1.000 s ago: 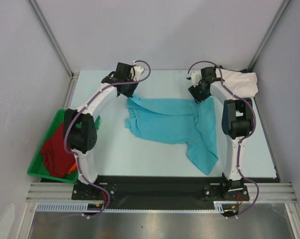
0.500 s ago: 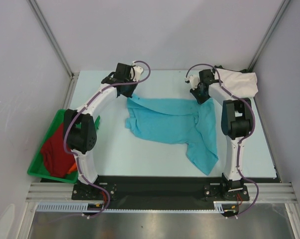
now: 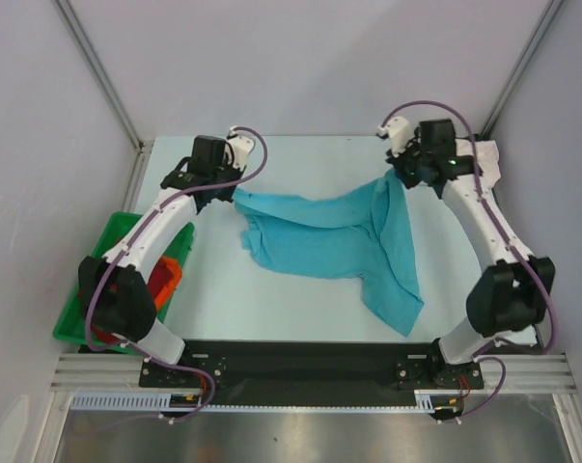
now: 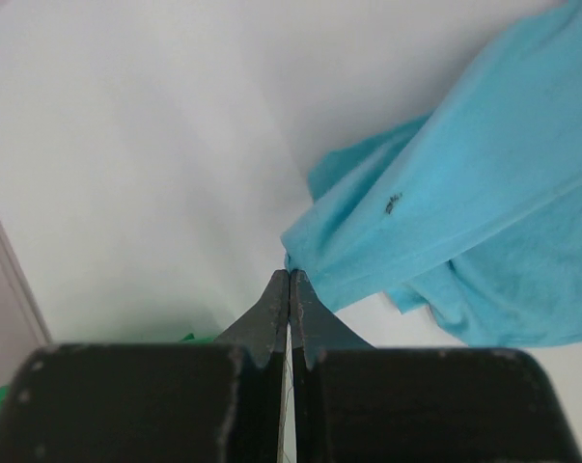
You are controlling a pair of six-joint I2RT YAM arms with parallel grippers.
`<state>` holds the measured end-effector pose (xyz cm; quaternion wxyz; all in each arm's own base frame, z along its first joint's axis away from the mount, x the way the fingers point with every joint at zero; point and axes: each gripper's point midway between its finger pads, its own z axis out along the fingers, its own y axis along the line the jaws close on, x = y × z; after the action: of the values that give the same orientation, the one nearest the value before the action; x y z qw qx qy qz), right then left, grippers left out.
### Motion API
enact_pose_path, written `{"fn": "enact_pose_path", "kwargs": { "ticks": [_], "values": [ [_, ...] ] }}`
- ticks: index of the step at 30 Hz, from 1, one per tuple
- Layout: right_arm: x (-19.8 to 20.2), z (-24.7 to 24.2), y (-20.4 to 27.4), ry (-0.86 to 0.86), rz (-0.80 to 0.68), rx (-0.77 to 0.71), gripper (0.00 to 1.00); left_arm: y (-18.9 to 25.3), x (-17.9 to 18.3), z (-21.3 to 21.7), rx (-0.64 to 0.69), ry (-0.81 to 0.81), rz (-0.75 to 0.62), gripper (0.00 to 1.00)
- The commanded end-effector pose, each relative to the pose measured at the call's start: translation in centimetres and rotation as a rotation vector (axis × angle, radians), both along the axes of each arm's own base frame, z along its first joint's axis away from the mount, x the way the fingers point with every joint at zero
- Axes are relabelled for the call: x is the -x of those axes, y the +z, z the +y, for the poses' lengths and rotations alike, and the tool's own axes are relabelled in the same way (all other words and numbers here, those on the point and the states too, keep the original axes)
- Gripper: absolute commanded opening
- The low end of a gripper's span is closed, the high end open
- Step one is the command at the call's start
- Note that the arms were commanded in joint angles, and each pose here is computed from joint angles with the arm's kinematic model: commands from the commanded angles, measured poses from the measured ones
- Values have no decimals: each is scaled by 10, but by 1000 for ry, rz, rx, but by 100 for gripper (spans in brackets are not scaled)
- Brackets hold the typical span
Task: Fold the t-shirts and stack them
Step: Flatten the tshirt out
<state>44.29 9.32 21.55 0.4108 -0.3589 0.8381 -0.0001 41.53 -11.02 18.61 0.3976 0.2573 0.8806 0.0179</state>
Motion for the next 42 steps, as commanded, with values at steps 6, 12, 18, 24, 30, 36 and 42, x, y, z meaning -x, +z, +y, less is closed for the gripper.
{"fn": "enact_pose_path", "kwargs": {
  "ticks": [6, 12, 18, 24, 30, 36, 42],
  "values": [
    [-4, -129, -77, -333, 127, 12, 39, 31, -42, -6, 17, 32, -105, 0],
    [-32, -152, -33, -366, 0, 14, 45, 42, -73, -29, 15, 2, -127, 0],
    [15, -71, -58, 48, 151, 10, 47, 26, -72, -42, -11, -17, -106, 0],
    [65, -17, -114, 249, 387, 25, 47, 20, -66, -51, -23, -38, -97, 0],
    [66, 4, -137, 362, 408, 111, 47, 17, -65, -49, -30, -35, -94, 0],
    [53, 14, -139, 443, 381, 216, 45, 14, -63, -48, -30, -29, -90, 0],
    [50, 16, -145, 545, 385, 320, 46, 14, -62, -46, -35, -25, -93, 0]
  ]
}}
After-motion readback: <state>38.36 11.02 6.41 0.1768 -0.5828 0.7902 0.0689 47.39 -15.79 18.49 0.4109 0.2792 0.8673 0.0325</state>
